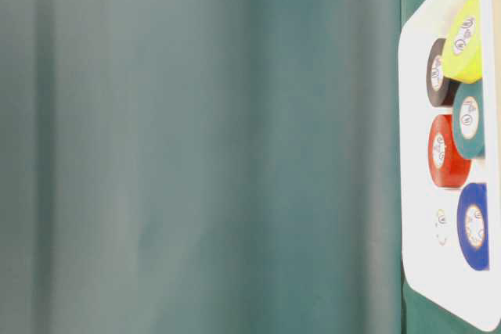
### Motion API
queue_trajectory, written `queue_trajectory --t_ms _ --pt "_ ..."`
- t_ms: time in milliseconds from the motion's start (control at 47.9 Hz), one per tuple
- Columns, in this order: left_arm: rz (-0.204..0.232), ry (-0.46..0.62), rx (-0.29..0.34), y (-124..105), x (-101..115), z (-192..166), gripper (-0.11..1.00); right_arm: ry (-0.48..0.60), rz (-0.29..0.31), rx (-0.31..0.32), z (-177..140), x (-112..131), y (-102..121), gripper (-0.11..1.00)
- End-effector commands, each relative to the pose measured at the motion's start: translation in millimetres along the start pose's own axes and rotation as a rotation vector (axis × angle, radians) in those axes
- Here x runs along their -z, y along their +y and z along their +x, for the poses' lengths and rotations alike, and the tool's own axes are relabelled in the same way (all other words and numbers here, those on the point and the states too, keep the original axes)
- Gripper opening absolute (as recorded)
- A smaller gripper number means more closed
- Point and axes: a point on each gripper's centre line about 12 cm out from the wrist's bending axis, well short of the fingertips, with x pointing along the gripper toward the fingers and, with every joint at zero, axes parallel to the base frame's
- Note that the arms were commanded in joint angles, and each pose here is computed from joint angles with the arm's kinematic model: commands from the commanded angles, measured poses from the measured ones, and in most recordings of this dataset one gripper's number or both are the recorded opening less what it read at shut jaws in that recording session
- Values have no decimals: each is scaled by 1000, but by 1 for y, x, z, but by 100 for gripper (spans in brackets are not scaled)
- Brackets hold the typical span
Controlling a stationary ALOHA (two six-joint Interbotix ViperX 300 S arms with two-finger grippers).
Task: Put the tape alternately from left to right into the white case.
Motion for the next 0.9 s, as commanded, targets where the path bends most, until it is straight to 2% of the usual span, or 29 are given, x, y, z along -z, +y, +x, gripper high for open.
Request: queue_trajectory --t_ms 0,313,876 --pt "-4 -24 -4 1 -6 -1 59 -21 -1 -4 -1 -7 1 71" --pt "-3 -46 -5 1 -6 -6 59 -30 -1 4 -2 -9 0 71" --pt "-5 -81 -8 0 12 -22 59 -2 6 26 -1 3 -5 71"
